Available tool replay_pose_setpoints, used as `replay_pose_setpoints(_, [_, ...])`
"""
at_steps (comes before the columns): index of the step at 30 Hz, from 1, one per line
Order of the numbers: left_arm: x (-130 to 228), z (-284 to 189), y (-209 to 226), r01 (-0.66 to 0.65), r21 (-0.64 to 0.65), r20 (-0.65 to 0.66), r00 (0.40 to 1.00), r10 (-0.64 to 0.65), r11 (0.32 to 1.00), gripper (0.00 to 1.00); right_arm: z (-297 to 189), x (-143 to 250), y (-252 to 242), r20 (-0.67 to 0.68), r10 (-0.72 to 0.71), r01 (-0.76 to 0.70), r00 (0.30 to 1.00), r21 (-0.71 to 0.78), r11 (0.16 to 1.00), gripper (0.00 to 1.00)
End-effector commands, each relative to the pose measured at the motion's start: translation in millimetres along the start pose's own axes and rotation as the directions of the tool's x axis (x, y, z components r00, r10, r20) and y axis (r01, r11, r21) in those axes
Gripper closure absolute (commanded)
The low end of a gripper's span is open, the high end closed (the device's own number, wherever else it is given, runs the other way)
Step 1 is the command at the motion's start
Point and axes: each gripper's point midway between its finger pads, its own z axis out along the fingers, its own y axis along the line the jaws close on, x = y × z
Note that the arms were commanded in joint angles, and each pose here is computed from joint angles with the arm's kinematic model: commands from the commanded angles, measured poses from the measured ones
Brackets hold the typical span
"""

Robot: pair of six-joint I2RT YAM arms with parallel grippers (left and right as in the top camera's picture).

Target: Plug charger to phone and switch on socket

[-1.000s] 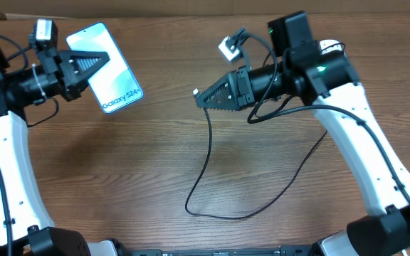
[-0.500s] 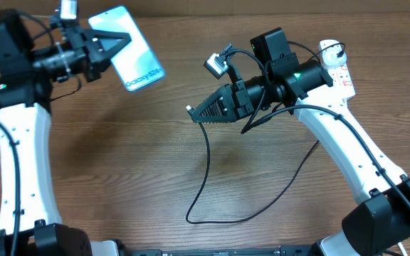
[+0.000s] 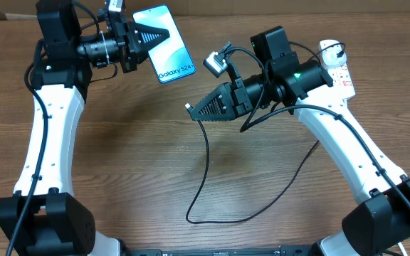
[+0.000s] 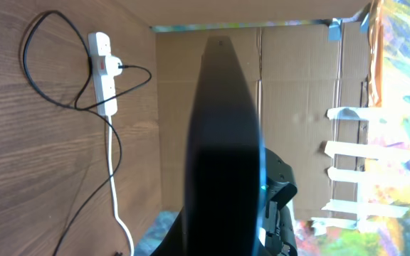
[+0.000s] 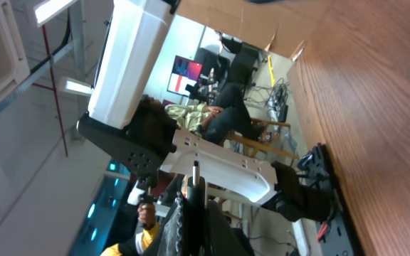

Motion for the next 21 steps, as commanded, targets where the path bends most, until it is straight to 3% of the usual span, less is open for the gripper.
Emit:
replay_pose_setpoints(1, [13,4,-12,0.005,0.035,-0.065,0.998,-0.003,0.999,0.96,0,-4,-2,0.011,0.032,-0.033,0.999,0.029,0.999,0.96])
replay_pose_setpoints(5, [19,3,-15,0.006,0.052,-0.100,0.995,-0.001,0.999,0.96,-1,-15,-10,0.047,0.063,-0.067,0.997,0.089,0.994,0.96])
replay_pose_setpoints(21, [21,3,-18,-0.023,0.066,-0.113,0.993,0.030,0.998,0.96,-2,-34,-7,0.087,0.079,-0.087,0.993,0.098,0.991,0.96])
